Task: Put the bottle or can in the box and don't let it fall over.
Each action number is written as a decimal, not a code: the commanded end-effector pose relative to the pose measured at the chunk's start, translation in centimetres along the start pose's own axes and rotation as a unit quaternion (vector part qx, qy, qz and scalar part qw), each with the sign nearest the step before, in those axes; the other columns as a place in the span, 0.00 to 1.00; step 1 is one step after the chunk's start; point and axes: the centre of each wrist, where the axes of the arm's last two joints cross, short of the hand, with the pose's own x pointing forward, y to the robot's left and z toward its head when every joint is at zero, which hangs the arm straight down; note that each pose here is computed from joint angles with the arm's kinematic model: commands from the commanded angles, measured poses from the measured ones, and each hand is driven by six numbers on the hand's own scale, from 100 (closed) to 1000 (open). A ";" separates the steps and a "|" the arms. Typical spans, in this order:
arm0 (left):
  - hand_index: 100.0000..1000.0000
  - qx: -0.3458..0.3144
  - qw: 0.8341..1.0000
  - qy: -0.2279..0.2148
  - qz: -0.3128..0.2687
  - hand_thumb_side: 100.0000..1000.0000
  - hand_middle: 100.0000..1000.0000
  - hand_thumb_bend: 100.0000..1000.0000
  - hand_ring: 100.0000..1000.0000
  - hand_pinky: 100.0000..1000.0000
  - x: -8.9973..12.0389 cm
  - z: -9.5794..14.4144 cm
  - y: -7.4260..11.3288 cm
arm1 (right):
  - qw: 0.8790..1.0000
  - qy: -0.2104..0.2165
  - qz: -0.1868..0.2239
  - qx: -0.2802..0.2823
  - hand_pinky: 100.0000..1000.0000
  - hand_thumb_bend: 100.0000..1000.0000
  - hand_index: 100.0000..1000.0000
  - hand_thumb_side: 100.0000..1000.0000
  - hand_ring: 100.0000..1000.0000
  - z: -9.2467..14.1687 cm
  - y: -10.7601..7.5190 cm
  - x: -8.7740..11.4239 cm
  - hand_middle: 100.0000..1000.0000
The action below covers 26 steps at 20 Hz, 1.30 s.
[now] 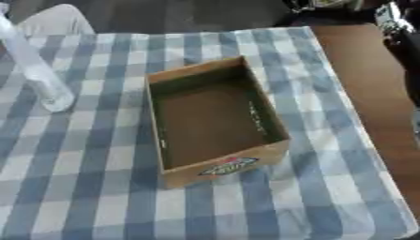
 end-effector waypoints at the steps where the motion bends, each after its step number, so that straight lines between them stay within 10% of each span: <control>1: 0.71 0.004 1.000 -0.010 -0.010 0.01 0.62 0.04 0.66 0.44 0.7 -0.5 0.8 | 1.000 -0.011 0.010 0.000 0.90 0.00 0.87 0.47 1.00 -0.4 -0.5 0.7 1.00; 26: 0.74 -0.077 0.997 0.010 -0.013 0.23 0.67 0.08 0.71 0.49 0.2 -3.4 -1.2 | 1.000 -0.012 -0.001 0.007 0.90 0.00 0.87 0.47 1.00 -0.6 -0.1 0.8 1.00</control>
